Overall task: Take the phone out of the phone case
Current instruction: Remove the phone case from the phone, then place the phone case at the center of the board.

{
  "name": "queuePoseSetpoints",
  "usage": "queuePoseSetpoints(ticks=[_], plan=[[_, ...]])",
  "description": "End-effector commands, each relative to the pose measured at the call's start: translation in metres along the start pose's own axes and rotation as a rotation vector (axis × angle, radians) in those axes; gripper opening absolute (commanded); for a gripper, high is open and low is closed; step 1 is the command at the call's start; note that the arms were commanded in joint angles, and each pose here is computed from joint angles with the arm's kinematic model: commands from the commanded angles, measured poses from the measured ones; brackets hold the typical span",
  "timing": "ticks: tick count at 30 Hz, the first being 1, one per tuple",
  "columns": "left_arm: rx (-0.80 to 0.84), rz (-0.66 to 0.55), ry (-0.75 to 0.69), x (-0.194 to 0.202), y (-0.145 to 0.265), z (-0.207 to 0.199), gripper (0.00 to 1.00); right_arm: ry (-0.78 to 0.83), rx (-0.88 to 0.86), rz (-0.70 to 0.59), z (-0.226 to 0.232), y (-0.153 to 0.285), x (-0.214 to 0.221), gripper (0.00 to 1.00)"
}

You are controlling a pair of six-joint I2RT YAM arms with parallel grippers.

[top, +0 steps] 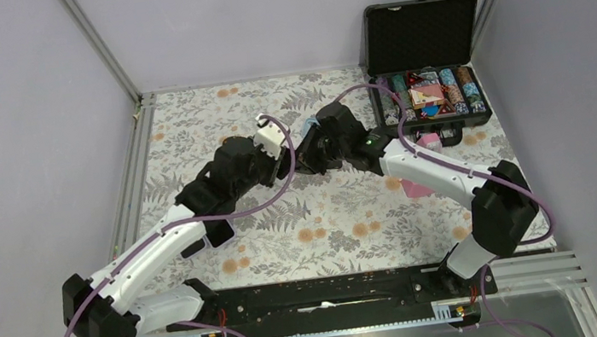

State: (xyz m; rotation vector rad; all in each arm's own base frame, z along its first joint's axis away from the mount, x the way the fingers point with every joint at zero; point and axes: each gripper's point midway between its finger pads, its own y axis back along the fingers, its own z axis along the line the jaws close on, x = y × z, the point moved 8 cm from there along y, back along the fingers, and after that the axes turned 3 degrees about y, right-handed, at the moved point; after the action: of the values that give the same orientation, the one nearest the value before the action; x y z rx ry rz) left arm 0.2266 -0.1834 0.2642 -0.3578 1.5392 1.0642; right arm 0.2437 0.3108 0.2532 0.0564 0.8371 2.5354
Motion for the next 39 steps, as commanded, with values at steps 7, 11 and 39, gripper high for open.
queuePoseSetpoints(ticks=[7, 11, 39], plan=[[-0.175, -0.007, -0.002, -0.010, -0.016, 0.018, 0.21, 0.026, -0.167, 0.113, 0.044, 0.016, 0.011, 0.00], [-0.218, -0.008, 0.000, -0.011, -0.017, 0.022, 0.00, 0.095, -0.151, 0.121, 0.035, 0.015, 0.008, 0.00], [-0.521, -0.171, 0.189, -0.039, 0.025, 0.123, 0.00, 0.033, -0.164, -0.029, -0.031, -0.120, -0.089, 0.13]])
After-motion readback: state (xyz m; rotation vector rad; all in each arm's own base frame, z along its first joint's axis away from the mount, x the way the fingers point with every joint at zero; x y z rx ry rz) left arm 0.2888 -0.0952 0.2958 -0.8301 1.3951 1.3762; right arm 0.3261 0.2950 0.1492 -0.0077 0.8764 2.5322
